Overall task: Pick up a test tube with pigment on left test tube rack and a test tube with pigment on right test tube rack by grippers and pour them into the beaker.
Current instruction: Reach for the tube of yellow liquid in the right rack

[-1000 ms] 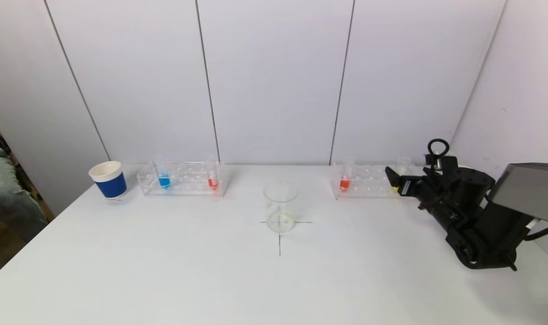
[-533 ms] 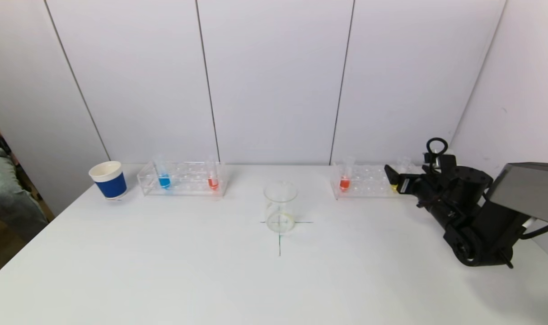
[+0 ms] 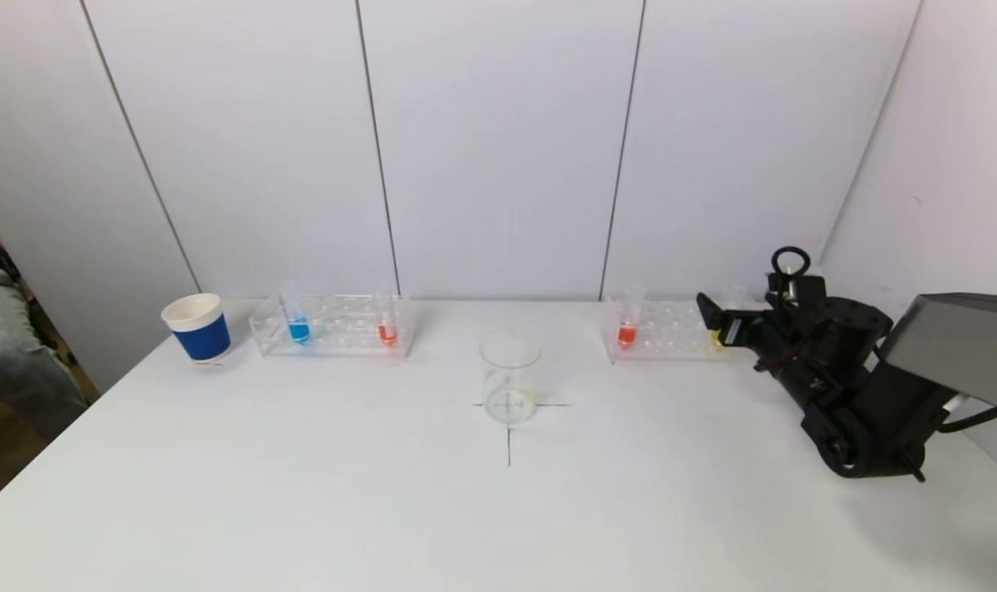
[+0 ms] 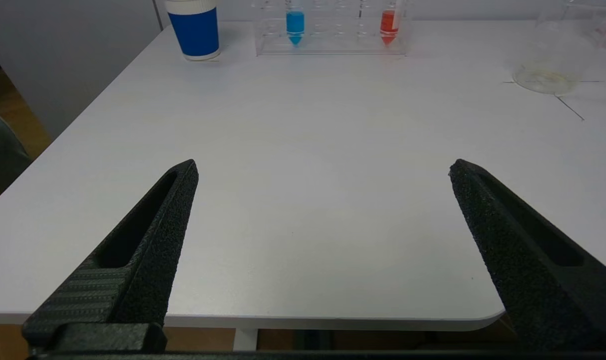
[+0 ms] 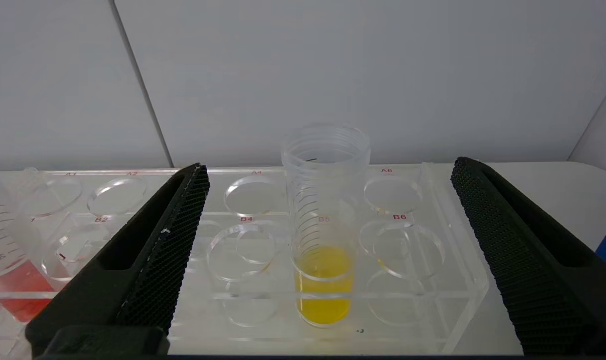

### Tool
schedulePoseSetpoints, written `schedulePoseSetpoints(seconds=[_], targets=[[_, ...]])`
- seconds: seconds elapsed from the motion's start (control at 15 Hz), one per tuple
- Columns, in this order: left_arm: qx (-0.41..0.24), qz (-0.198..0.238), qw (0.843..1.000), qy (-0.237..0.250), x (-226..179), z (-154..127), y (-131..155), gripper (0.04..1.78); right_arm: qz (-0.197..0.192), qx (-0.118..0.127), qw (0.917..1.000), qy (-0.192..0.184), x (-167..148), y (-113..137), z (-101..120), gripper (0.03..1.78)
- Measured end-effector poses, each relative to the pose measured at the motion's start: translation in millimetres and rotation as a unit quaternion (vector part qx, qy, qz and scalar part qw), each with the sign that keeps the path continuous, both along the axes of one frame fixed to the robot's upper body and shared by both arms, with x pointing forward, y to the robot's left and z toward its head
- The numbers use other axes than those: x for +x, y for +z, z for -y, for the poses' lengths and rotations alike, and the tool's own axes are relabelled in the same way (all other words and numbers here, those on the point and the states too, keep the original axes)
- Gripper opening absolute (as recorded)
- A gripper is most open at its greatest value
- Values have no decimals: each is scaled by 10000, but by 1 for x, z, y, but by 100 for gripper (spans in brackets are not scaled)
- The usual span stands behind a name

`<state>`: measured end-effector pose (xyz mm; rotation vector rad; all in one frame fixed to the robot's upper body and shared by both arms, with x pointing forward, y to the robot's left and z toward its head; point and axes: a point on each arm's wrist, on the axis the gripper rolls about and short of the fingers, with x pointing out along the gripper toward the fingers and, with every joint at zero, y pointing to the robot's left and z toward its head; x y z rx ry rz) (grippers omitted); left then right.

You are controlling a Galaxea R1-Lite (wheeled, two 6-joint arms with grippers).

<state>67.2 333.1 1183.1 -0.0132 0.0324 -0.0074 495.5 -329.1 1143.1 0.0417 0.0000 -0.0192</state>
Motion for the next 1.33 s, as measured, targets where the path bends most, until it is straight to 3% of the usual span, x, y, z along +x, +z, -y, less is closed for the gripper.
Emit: schedulePoseSetpoints(seconds=[1.33], targets=[[0, 0, 10000, -2, 0, 0, 0, 176, 60, -16, 10000, 9, 8, -4, 0, 176]])
